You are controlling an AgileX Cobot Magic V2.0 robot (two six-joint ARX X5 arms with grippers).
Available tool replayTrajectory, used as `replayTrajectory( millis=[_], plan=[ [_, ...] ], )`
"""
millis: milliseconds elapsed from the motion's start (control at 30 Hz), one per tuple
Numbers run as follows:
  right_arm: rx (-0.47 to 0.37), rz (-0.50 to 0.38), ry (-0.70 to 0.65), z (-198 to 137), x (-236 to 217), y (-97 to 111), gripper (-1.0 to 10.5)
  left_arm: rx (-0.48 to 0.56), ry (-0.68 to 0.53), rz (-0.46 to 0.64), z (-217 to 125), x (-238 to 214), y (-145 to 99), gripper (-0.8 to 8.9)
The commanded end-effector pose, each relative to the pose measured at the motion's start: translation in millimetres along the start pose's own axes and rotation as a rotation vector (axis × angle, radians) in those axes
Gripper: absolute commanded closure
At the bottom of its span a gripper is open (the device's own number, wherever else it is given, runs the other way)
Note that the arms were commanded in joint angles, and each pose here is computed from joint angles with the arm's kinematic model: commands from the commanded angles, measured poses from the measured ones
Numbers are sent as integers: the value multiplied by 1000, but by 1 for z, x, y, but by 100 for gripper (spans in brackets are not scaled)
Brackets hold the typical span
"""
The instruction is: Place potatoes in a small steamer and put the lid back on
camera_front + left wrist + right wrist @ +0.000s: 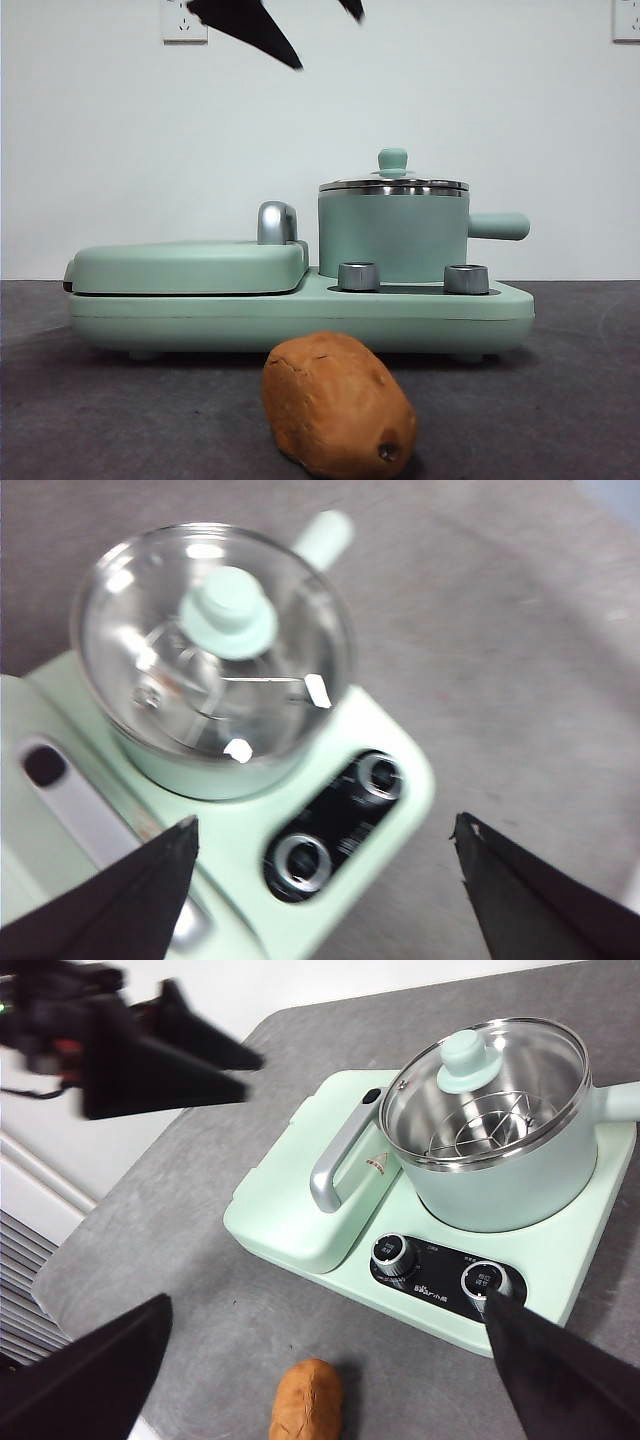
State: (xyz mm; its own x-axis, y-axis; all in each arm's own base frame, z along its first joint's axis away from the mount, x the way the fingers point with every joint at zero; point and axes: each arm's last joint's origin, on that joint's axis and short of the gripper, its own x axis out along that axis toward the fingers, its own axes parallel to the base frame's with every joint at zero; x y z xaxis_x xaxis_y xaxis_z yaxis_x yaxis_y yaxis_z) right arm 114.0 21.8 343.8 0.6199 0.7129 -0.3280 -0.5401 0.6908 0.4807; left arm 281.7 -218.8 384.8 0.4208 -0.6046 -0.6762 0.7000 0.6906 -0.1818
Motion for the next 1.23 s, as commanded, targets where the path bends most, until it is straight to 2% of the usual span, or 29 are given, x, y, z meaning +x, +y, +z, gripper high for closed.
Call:
replayTrajectory(
  millis=[33, 267, 533, 733, 1167, 1200, 1233],
  plan=[
    [-13, 7, -12, 4, -2, 3, 447, 65, -7, 59, 16, 24, -5, 400],
    [-14, 7, -12, 4, -2, 3, 447, 95, -50, 118, 39, 74, -9, 402],
    [-18, 7, -12, 4, -2, 3, 447, 95, -80, 115, 38, 125, -1, 409],
    [-20, 6, -12, 4, -2, 3, 447, 98, -108, 114, 40, 130, 0, 412],
    [-6, 4, 3, 2, -2, 2, 447, 62, -87, 121, 36, 143, 7, 415],
    [-5, 3, 4, 2, -2, 2, 447, 63, -90, 121, 36, 143, 7, 443],
    [-5, 3, 4, 2, -2, 2, 447, 63, -92, 121, 36, 143, 7, 528]
  ],
)
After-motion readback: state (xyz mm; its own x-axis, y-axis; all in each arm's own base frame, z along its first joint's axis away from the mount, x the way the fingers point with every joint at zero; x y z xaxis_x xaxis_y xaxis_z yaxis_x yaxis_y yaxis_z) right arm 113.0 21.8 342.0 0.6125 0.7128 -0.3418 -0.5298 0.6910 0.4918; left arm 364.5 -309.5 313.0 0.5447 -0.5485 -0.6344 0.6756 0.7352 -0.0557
